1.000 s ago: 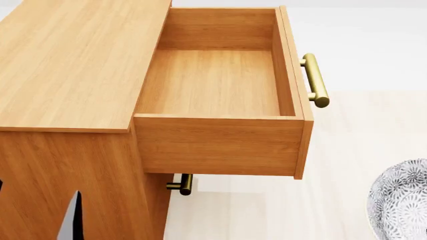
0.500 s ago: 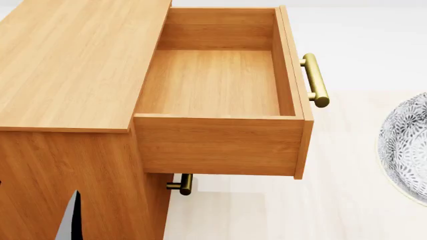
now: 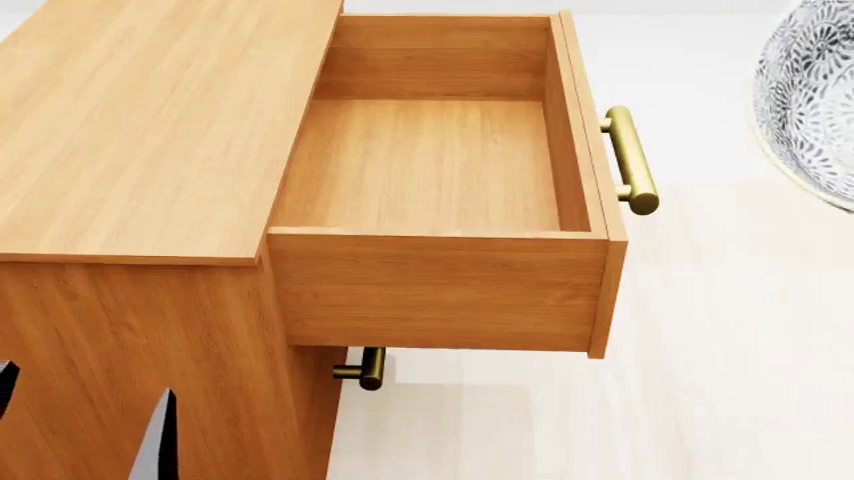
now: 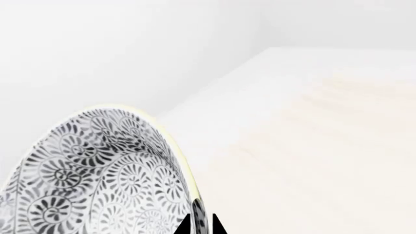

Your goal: Put the bowl on top of the cabinet.

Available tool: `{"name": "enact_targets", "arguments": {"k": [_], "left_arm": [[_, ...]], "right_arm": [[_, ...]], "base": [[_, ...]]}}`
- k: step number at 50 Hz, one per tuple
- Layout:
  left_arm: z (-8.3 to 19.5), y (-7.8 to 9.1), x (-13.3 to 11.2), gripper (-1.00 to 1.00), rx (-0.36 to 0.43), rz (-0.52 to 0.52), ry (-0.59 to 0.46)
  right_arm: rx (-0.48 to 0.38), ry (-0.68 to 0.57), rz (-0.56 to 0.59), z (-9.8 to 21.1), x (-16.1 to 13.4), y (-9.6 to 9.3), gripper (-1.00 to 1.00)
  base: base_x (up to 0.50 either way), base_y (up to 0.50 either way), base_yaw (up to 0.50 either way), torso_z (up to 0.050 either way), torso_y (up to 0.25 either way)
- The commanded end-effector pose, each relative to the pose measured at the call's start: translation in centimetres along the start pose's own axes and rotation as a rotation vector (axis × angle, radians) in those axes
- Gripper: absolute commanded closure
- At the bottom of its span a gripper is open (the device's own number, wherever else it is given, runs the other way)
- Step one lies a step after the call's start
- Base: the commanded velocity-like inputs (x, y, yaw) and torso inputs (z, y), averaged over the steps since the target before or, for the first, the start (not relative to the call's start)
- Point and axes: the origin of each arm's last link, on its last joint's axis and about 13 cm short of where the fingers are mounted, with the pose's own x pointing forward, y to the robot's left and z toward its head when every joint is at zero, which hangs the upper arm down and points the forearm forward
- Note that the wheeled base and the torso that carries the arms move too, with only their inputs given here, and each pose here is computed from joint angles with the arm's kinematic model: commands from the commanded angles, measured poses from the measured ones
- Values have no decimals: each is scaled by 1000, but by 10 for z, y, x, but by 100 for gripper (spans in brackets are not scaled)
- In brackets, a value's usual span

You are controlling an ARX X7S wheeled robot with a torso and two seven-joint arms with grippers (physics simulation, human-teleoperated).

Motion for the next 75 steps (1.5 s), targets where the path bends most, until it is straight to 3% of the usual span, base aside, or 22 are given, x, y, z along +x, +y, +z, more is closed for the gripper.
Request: {"name": "enact_targets", "arguments": {"k": [1,13,14,34,41,43,45,51,58,59,62,75], "left_arm": [[3,3,4,-100,9,80,-40],[2,4,5,-100,7,83,-37],[1,4,5,-100,7,83,-37],[-2,1,5,-100,-3,66,-23],[-1,2,5,-100,-5,67,-24],[-1,2,5,-100,-6,67,-26],[-1,2,5,-100,-7,67,-27],[0,2,5,-100,-9,67,-27],[1,3,4,-100,-10,69,-29],[1,4,4,-100,-9,70,-30],[1,4,4,-100,-11,70,-31],[2,4,5,-100,-15,71,-33]], "right_arm": [[43,-33,87,43,1,40,100],[21,-13,156,73,10,96,100],[-5,9,156,72,11,100,100],[20,154,385,67,15,180,100],[121,205,426,62,7,199,100],[97,216,457,60,4,202,100],[147,242,463,59,2,207,100],[175,298,481,50,-3,218,100],[126,367,573,41,-18,236,100],[85,362,590,40,-21,240,100],[101,393,613,38,-27,247,100],[21,451,712,21,-49,270,100]], "base": [[0,0,0,0,0],[0,0,0,0,0],[0,0,0,0,0],[0,0,0,0,0],[0,0,0,0,0],[0,0,0,0,0],[0,0,0,0,0],[0,0,0,0,0],[0,0,0,0,0],[0,0,0,0,0],[0,0,0,0,0],[0,0,0,0,0]]}}
